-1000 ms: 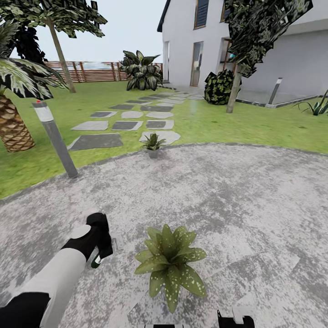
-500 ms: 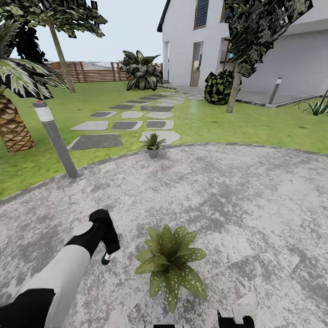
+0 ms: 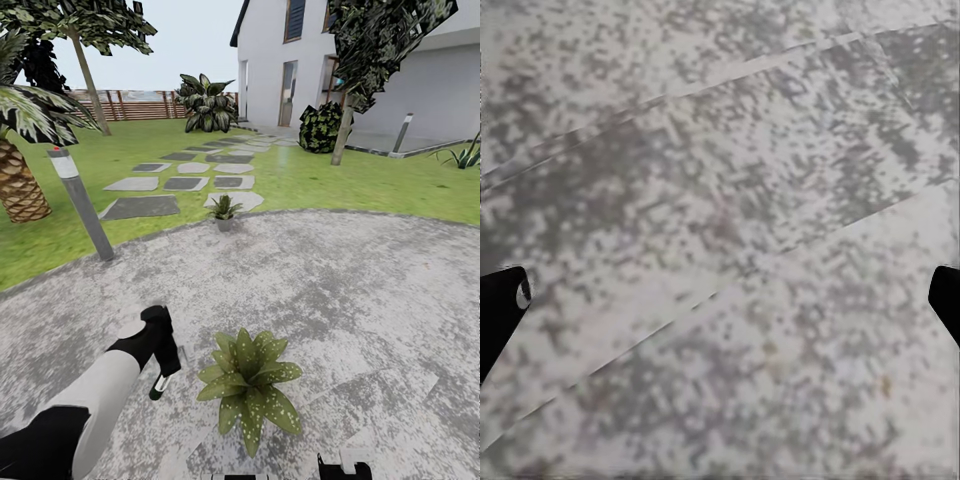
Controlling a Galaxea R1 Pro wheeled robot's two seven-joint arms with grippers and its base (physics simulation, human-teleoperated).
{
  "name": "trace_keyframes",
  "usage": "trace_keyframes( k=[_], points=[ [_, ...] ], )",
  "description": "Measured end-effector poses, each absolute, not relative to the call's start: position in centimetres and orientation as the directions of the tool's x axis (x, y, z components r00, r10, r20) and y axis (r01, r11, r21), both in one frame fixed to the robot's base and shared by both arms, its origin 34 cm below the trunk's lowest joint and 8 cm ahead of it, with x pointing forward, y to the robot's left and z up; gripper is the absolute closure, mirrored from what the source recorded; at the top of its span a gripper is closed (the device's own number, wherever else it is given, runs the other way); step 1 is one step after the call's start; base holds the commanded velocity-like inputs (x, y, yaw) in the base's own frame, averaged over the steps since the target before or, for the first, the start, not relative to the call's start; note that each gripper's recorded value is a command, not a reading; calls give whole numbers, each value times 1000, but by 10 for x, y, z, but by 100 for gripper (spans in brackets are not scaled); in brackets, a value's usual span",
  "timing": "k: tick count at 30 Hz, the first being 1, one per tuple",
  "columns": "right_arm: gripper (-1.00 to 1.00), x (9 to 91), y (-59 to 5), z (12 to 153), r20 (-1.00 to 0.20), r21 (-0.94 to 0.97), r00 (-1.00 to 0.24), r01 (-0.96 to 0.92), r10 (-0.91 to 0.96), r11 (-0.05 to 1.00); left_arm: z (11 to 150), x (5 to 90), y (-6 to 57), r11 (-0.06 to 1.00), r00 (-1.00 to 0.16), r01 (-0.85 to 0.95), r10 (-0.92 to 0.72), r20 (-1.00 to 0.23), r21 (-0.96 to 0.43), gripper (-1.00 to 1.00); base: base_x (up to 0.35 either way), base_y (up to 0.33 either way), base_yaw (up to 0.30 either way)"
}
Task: Pick up the pesticide atomizer in the garden and spray insectifuge to fully cover both potted plants in the garden.
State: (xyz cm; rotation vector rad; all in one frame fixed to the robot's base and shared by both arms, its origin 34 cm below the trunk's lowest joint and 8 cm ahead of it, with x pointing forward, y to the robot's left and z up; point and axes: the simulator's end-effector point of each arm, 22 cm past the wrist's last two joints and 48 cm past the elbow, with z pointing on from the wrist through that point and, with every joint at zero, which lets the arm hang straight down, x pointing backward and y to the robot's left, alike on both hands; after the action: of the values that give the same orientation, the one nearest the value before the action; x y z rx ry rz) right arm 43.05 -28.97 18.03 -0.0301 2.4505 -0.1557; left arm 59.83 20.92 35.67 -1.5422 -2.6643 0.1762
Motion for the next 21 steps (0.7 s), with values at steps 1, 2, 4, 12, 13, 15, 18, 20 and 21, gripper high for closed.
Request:
trace_keyframes(
  k=[1,2,4,12,13,15,18,20,21],
  points=[
    [-100,430,-290,180,-631,-120,-774,18,-62,993,357,598,209,494,-499,860,867,-7,-128,100,-274,-121,0],
    [-100,430,-290,180,-630,-121,-774,19,-62,993,356,598,208,493,-498,861,867,-9,-128,100,-303,-64,0],
    [-100,430,-290,180,-630,-120,-774,18,-62,993,356,598,209,494,-499,860,867,-8,-128,100,-324,-29,0],
    [-100,430,-291,180,-630,-121,-774,19,-62,992,357,599,211,497,-502,859,865,-9,-126,100,-341,-2,0],
    [-100,430,-291,180,-630,-121,-774,19,-63,992,357,599,210,497,-502,859,865,-9,-127,100,-342,0,0],
    [-100,431,-291,180,-631,-121,-773,20,-61,992,357,599,210,496,-501,859,866,-10,-127,100,-342,0,0],
    [-100,431,-291,180,-631,-121,-773,21,-60,992,356,599,210,496,-501,859,865,-9,-128,100,-342,0,0],
    [-100,431,-291,180,-631,-121,-773,21,-61,992,356,599,210,496,-502,859,865,-9,-128,100,-342,0,0],
    [-100,431,-291,180,-631,-121,-773,20,-62,992,356,599,210,497,-502,858,865,-9,-128,100,-342,0,0]
  ],
)
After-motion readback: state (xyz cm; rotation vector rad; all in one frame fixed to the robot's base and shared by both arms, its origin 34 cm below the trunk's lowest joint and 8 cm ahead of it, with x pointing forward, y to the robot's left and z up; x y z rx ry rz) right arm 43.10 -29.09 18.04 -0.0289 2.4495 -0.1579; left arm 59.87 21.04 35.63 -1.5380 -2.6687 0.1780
